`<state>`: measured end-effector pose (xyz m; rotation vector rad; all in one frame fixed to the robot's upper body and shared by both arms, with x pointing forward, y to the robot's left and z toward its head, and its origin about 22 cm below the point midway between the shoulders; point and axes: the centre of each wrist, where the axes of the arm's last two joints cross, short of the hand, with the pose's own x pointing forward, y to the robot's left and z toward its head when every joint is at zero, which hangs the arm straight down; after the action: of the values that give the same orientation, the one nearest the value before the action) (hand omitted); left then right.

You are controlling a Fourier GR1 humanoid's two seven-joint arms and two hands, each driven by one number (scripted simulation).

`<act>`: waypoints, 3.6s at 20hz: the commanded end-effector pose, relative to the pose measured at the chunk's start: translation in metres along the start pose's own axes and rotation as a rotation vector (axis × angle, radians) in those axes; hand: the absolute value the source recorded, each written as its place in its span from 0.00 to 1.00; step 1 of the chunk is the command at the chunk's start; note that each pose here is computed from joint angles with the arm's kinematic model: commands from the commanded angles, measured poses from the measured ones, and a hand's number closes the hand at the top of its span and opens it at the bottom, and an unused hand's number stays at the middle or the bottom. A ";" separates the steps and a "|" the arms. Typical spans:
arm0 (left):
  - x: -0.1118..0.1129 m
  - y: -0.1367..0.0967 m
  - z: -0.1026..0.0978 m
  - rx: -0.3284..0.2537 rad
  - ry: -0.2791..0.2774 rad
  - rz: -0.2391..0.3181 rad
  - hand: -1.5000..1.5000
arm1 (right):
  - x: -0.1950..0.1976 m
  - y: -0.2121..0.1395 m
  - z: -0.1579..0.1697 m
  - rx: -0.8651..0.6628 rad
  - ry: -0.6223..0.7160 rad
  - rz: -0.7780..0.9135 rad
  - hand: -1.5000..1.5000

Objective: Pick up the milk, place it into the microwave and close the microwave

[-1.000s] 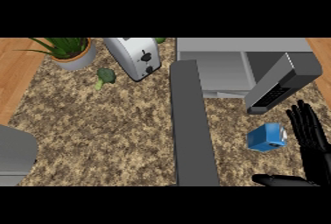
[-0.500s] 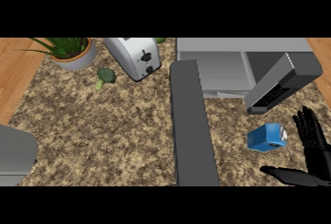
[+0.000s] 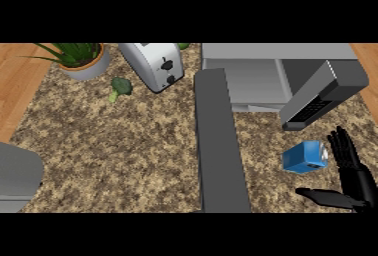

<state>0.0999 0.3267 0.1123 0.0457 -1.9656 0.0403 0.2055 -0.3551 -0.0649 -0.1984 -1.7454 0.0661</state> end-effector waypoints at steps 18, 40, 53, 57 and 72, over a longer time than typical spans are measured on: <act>-0.007 0.008 0.002 -0.009 0.024 0.003 0.00 | -0.065 -0.004 -0.027 0.038 -0.014 0.028 1.00; 0.005 0.014 0.016 0.001 0.017 0.019 0.00 | -0.067 0.074 -0.052 0.169 -0.220 -0.074 1.00; 0.011 0.010 0.015 0.023 0.019 -0.005 0.00 | 0.014 0.119 -0.100 0.162 -0.271 -0.036 1.00; -0.007 0.029 0.013 0.038 0.022 0.017 0.00 | 0.043 0.140 -0.116 0.174 -0.284 -0.050 1.00; -0.011 0.032 0.016 -0.014 0.039 0.005 0.00 | 0.078 0.180 -0.218 0.088 -0.218 0.332 1.00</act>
<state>0.0881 0.3594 0.1022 0.0344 -1.9343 0.0508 0.4044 -0.1930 0.0067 -0.3438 -1.9367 0.3940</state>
